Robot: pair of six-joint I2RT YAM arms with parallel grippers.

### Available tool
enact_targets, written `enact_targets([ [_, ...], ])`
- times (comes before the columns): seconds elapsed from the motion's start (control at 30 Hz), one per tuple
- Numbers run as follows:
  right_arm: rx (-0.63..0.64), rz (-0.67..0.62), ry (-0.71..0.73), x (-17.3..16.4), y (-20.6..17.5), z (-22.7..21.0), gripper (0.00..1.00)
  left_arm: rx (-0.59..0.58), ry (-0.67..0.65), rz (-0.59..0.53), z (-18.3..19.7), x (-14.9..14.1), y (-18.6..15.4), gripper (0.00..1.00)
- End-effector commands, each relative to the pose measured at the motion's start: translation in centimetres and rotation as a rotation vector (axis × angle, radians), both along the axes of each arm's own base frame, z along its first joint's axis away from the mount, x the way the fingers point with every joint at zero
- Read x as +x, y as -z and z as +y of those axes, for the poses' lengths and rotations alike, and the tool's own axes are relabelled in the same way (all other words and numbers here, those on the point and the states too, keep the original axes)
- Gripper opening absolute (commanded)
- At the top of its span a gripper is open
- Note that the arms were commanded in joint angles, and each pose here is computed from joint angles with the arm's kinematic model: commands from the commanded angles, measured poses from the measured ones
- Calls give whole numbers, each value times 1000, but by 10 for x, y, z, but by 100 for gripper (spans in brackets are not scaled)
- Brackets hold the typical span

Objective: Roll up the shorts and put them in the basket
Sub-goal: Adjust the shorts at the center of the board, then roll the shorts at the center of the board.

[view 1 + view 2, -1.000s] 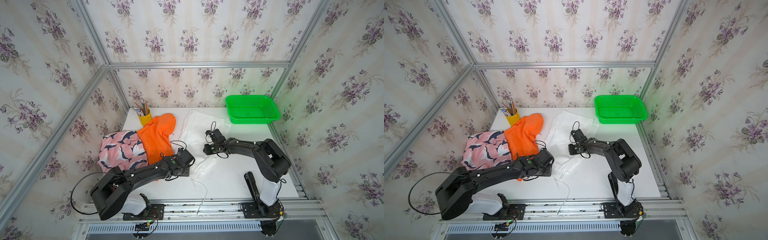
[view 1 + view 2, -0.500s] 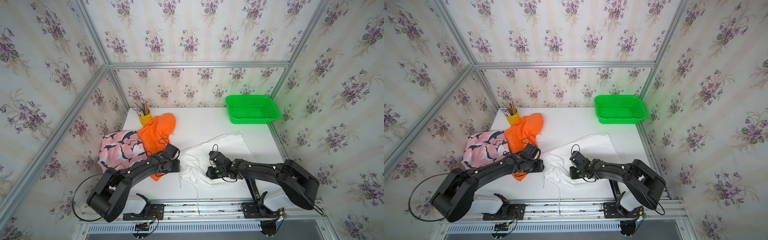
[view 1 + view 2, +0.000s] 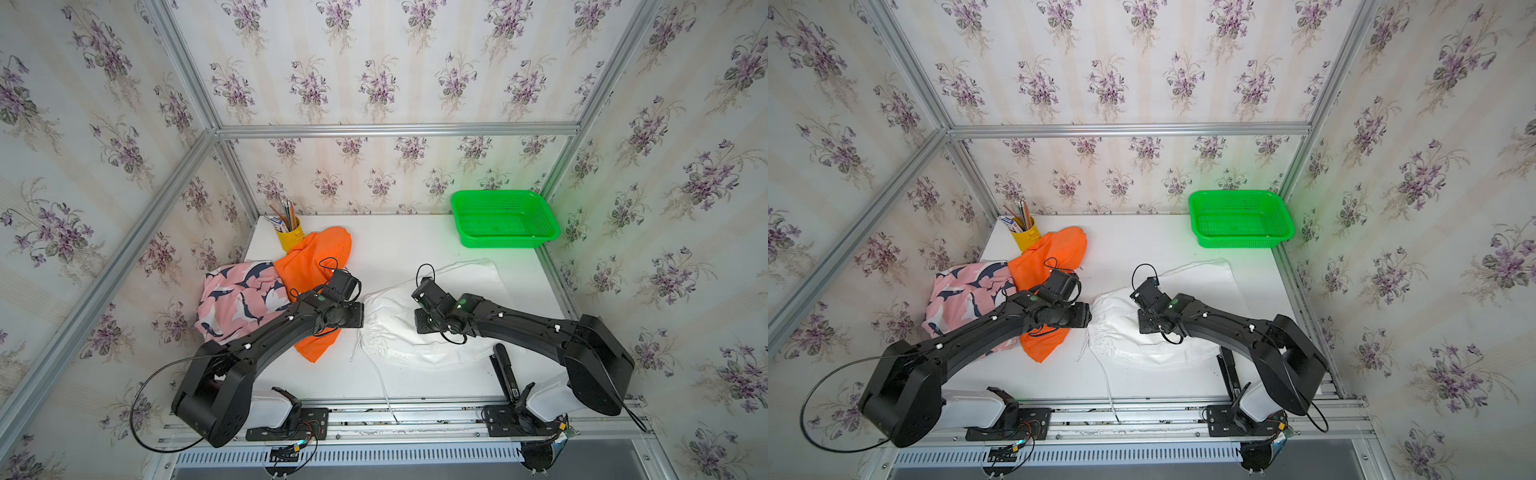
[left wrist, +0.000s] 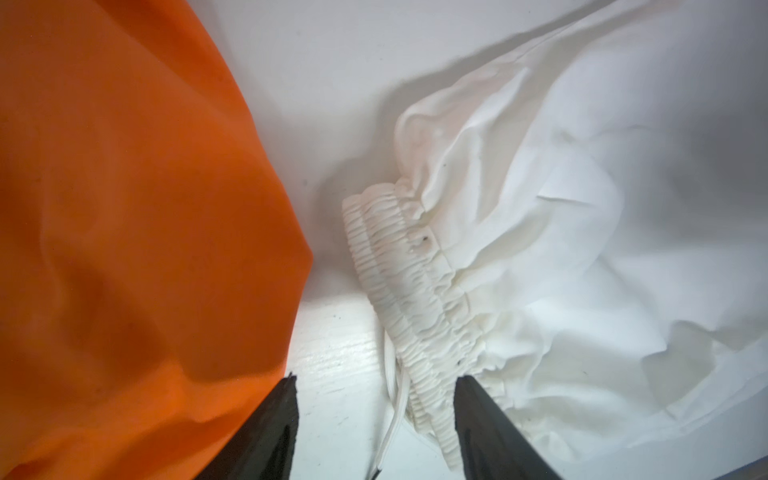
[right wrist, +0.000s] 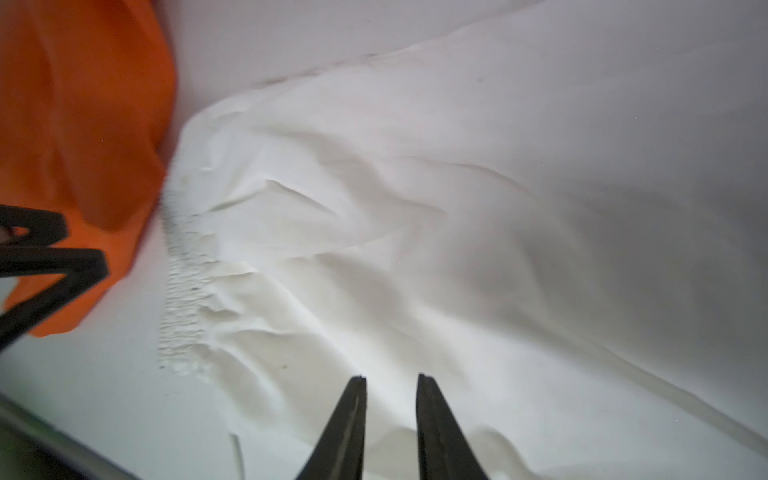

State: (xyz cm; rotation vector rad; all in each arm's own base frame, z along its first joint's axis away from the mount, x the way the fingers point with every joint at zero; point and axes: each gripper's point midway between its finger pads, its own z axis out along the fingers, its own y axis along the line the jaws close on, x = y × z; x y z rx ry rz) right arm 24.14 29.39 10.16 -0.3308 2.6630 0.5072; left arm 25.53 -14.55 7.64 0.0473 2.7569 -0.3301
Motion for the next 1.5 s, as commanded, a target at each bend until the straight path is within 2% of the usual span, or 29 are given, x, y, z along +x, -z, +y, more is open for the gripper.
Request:
enact_targets([
  [0.0, 225, 83, -168, -18, -20, 56, 27, -31, -18, 55, 2, -15, 6, 64],
  [0.1, 312, 127, -237, -22, -22, 92, 26, -68, -46, 72, 6, -19, 15, 64],
  [0.23, 279, 153, -259, -20, 0, 113, 24, -146, -54, 83, 1, -20, 19, 69],
  [0.47, 27, 169, -174, -6, 76, 85, 13, -233, -39, 99, -16, -13, 27, 71],
  [0.6, -13, 219, -178, -17, 109, 73, 4, -280, -18, 138, -27, -12, 36, 72],
  [0.77, -28, 246, -177, -27, 128, 61, 1, -344, 9, 170, -42, -9, 45, 72],
  [0.83, -18, 246, -183, -28, 129, 62, 1, -382, 27, 179, -50, -7, 45, 71],
  [0.9, -17, 244, -181, -28, 129, 61, 1, -398, 31, 181, -53, -6, 44, 66],
  [1.03, -12, 227, -169, -23, 121, 61, 0, -366, 1, 138, -44, -5, 30, 62],
  [1.23, 53, 167, -165, -15, 78, 68, 1, -358, 39, 99, -43, -8, 5, 61],
  [1.37, 82, 141, -155, -11, 54, 65, 2, -369, 68, 111, -52, -7, 1, 61],
  [1.47, 98, 131, -154, -11, 43, 64, 2, -312, 44, 124, -46, -7, 4, 62],
])
